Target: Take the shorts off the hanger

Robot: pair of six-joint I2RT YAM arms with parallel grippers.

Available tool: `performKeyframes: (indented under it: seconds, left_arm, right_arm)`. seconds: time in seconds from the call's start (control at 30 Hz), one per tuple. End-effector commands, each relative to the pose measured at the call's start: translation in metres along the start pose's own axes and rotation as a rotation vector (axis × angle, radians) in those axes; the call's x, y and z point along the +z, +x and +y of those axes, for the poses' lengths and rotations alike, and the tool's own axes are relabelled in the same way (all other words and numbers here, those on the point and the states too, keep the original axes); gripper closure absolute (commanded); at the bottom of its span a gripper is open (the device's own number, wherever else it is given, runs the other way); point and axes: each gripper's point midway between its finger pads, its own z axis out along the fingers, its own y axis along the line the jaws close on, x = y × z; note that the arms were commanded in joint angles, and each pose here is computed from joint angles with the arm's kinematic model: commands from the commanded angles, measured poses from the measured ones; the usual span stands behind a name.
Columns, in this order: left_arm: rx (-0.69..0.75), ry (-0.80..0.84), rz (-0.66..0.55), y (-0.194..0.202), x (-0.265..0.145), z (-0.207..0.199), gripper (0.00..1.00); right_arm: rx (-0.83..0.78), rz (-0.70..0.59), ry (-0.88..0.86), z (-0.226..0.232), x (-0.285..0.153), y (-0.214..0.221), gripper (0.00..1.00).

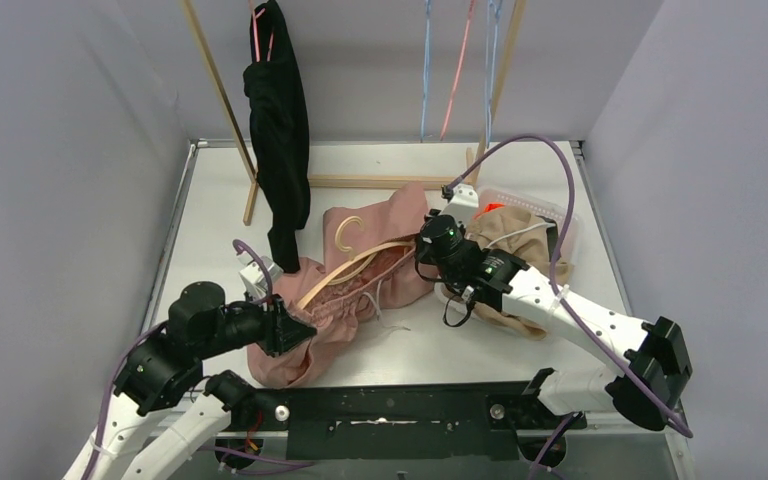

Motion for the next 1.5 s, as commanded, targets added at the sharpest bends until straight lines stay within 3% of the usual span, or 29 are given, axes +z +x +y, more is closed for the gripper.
performKeyframes:
  seconds: [0.0, 0.37, 0.53, 0.73, 0.97, 1.1, 1.23, 1.47]
  left_arm:
    - [0.062, 0.033, -0.121, -0.030, -0.020, -0.018, 1.00]
    - [0.098, -0.026, -0.244, -0.043, -0.048, -0.017, 1.00]
    - [0.102, -0.036, -0.252, -0.045, -0.051, -0.017, 1.00]
    - [0.098, -0.063, -0.417, -0.067, -0.072, -0.018, 1.00]
    - [0.098, -0.084, -0.470, -0.075, -0.087, -0.020, 1.00]
    - [0.097, -0.074, -0.500, -0.080, -0.090, -0.023, 1.00]
    - [0.088, -0.079, -0.480, -0.078, -0.081, -0.019, 1.00]
    - [0.029, -0.053, -0.482, -0.084, -0.058, -0.015, 1.00]
  right_arm:
    - [0.083, -0.102, 0.111, -0.026, 0.013, -0.029, 0.97]
    - [0.094, 0.029, 0.267, -0.083, 0.038, 0.002, 0.98]
    - [0.119, 0.000, 0.248, -0.086, 0.035, -0.008, 0.98]
    - [0.112, 0.076, 0.210, -0.080, 0.045, 0.012, 0.98]
    - [0.065, 0.088, 0.320, -0.101, 0.048, 0.011, 0.98]
    - [0.077, 0.109, 0.259, -0.088, 0.049, 0.014, 0.98]
    - [0.099, 0.075, 0.070, -0.051, 0.044, 0.010, 0.96]
    - [0.086, 0.099, -0.178, -0.005, 0.024, 0.018, 0.84]
